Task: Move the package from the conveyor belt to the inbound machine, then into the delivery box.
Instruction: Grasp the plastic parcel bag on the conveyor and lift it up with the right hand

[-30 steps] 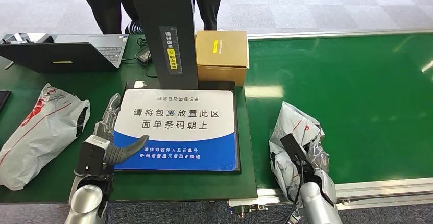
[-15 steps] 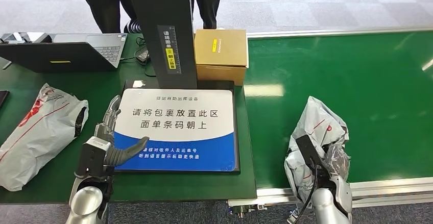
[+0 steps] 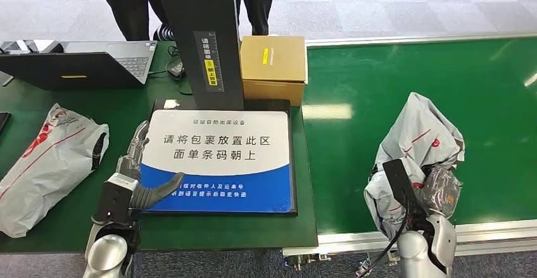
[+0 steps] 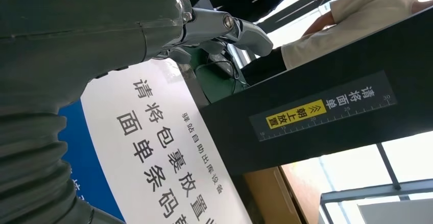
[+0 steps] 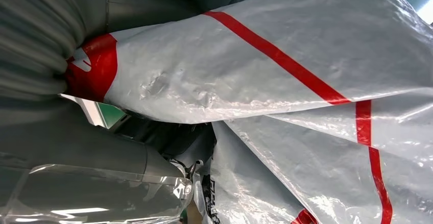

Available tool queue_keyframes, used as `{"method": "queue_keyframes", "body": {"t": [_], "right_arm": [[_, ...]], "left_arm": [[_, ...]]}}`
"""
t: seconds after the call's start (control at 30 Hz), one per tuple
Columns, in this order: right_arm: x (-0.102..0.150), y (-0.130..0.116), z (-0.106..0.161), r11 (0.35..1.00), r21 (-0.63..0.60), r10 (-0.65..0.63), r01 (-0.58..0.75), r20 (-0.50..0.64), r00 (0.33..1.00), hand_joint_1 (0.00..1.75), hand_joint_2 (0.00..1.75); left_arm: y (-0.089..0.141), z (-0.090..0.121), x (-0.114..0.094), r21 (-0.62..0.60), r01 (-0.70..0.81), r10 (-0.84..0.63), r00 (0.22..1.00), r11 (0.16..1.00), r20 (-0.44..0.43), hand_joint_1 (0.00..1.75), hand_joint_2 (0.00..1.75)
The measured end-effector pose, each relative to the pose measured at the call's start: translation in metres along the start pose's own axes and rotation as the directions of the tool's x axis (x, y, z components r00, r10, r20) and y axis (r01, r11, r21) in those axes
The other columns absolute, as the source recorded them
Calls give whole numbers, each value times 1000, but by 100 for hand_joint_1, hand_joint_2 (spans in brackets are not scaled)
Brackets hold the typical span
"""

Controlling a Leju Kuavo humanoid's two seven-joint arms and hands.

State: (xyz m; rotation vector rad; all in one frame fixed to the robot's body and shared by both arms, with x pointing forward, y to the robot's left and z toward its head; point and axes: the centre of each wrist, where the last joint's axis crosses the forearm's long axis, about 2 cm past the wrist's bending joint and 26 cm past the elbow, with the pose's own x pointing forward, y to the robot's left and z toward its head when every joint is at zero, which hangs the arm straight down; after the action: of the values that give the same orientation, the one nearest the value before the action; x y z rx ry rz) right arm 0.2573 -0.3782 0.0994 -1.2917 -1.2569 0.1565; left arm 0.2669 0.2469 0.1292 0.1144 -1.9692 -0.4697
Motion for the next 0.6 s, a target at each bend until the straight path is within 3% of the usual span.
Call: {"method": "queue_keyframes", "body": {"t": [0.3, 0.6], "right_arm": [[13, -16, -3, 988, -96, -110, 123, 131, 985, 170, 175], [36, -20, -2, 953, -87, -256, 290, 280, 925, 170, 175]], "left_arm": [[-1, -1, 1, 2, -3, 3, 1000, 1000, 4, 0, 175], [-1, 0, 1, 9, 0, 0, 1000, 1000, 22, 0, 175]]}}
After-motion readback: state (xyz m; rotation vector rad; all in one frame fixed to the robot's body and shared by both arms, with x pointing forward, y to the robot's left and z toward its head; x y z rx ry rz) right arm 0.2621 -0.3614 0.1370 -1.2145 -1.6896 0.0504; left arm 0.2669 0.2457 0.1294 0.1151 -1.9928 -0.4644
